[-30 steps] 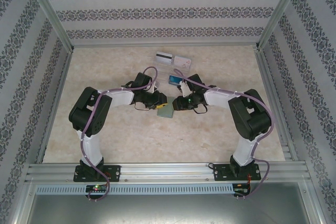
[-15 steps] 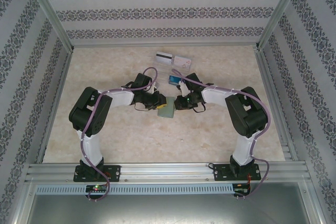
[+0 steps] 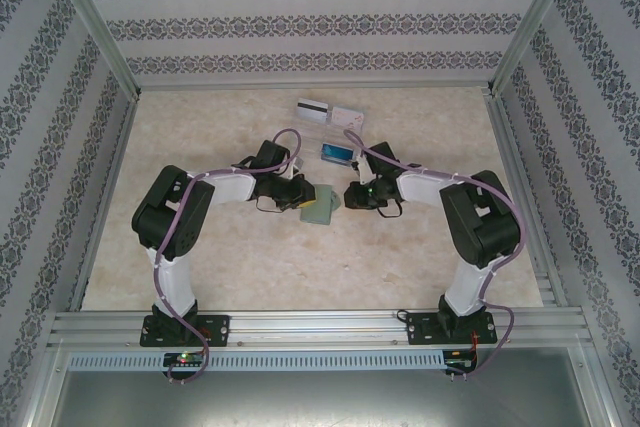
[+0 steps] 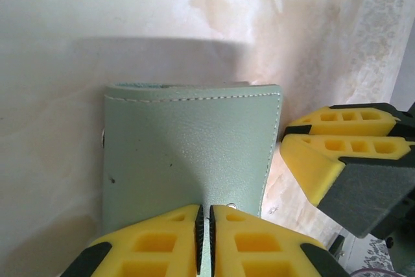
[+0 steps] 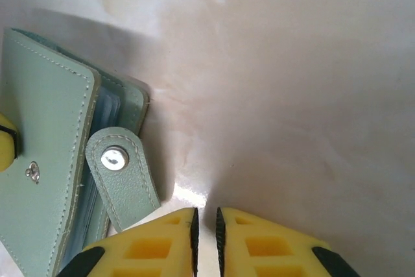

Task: Put the credit cards into the card holder

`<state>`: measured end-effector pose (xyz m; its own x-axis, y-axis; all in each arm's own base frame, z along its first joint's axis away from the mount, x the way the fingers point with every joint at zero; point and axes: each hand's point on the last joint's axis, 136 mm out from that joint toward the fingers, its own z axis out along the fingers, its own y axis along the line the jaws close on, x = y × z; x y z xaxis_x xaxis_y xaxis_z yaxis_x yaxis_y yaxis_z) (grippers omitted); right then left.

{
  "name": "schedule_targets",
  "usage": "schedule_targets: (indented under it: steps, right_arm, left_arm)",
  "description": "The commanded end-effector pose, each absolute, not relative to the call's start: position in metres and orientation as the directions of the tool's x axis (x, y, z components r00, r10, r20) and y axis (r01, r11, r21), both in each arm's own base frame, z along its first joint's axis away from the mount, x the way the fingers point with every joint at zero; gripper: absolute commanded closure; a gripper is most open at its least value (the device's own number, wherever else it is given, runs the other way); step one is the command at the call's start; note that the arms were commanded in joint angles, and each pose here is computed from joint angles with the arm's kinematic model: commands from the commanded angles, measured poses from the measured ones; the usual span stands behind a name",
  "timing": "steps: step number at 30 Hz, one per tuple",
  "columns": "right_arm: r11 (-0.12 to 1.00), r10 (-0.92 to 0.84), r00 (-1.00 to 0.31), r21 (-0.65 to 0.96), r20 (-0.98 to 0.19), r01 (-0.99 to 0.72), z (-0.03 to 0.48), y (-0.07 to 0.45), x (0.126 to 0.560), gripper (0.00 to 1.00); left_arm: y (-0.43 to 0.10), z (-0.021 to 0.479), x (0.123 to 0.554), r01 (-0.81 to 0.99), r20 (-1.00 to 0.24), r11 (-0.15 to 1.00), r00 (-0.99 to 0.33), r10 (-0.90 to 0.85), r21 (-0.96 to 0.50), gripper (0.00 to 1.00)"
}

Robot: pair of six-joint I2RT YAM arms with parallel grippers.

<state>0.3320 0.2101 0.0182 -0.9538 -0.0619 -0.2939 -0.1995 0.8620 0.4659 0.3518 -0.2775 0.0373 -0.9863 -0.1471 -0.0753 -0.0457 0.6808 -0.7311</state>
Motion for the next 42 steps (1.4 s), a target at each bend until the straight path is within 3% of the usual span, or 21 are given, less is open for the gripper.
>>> schedule_targets:
  steps: [1, 4, 18, 22, 28, 32, 37, 42]
  right_arm:
    - [0.849, -0.07, -0.951, 0.483, -0.302, -0.216, 0.03, 0.21, 0.324, 0.73]
    - [0.862, -0.118, -0.935, 0.434, -0.334, -0.264, 0.041, 0.214, 0.331, 0.61]
    - [0.865, -0.244, -0.929, 0.37, -0.278, -0.338, 0.023, 0.244, 0.341, 0.52]
    - [0.902, -0.265, -0.93, 0.275, -0.255, -0.332, 0.012, 0.234, 0.342, 0.55]
    - [0.943, -0.233, -0.941, 0.179, -0.244, -0.28, 0.006, 0.206, 0.343, 0.76]
    - [0.945, -0.215, -0.938, 0.184, -0.273, -0.27, 0.015, 0.201, 0.344, 0.77]
    - [0.878, -0.221, -0.884, 0.309, -0.412, -0.364, 0.049, 0.229, 0.341, 0.76]
    - [0.809, -0.262, -0.809, 0.336, -0.527, -0.482, 0.078, 0.255, 0.333, 0.74]
  left_arm:
    - [-0.269, 0.002, 0.338, -0.068, -0.037, 0.774, -0.992, -0.117, -0.63, 0.86]
    - [-0.268, -0.001, 0.336, -0.07, -0.034, 0.78, -0.993, -0.116, -0.622, 0.88]
    - [-0.267, -0.003, 0.334, -0.068, -0.03, 0.783, -0.993, -0.11, -0.618, 0.92]
    - [-0.267, -0.002, 0.334, -0.066, -0.031, 0.783, -0.994, -0.109, -0.618, 0.92]
    - [-0.265, -0.005, 0.331, -0.066, -0.028, 0.788, -0.994, -0.105, -0.612, 0.92]
    - [-0.264, -0.005, 0.331, -0.068, -0.029, 0.788, -0.994, -0.108, -0.611, 0.92]
    - [-0.267, -0.003, 0.333, -0.066, -0.033, 0.781, -0.993, -0.11, -0.621, 0.92]
    - [-0.268, -0.002, 0.334, -0.065, -0.034, 0.778, -0.993, -0.11, -0.625, 0.92]
